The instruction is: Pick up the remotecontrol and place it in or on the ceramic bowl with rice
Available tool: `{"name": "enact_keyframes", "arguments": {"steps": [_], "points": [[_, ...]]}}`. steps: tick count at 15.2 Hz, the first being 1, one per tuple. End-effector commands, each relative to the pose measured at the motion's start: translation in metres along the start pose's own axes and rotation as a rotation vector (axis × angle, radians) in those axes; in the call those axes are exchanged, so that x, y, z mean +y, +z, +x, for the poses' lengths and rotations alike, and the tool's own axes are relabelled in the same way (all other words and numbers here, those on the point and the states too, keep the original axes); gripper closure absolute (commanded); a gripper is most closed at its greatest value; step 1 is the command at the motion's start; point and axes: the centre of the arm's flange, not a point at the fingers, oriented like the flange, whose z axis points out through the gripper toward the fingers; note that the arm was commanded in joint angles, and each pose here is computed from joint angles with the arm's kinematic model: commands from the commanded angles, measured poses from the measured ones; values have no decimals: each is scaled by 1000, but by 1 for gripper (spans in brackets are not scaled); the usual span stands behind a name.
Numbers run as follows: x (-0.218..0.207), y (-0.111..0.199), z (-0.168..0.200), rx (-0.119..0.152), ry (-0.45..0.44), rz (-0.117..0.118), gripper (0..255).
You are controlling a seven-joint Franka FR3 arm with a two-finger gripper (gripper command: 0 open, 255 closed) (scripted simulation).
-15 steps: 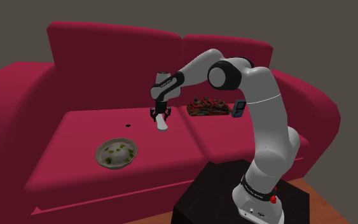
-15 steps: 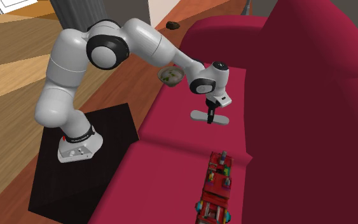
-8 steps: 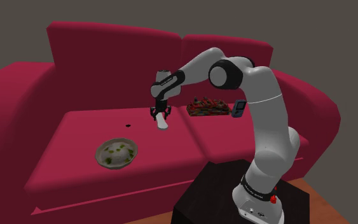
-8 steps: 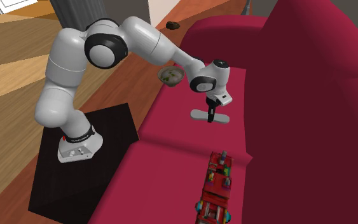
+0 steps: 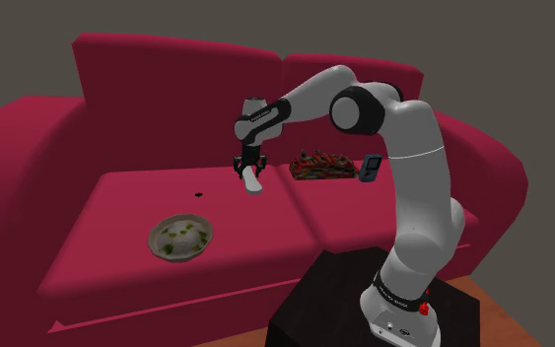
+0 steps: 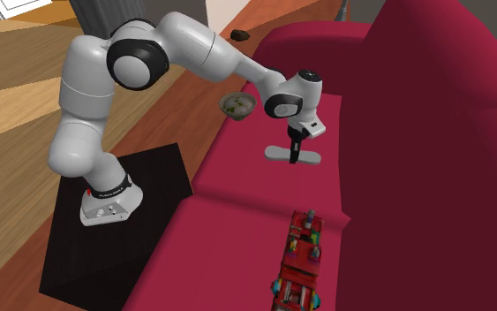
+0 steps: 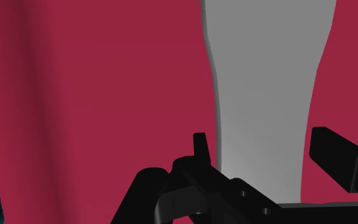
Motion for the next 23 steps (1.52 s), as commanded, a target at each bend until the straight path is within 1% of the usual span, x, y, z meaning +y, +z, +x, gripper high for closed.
{"name": "enact_keyframes", "arguments": {"steps": [1,22,23], "points": [[-2,-11,-1,0,0,0,255],[-3,-121,-1,0,0,0,255],[-13,-121,-10,0,0,0,255]]}}
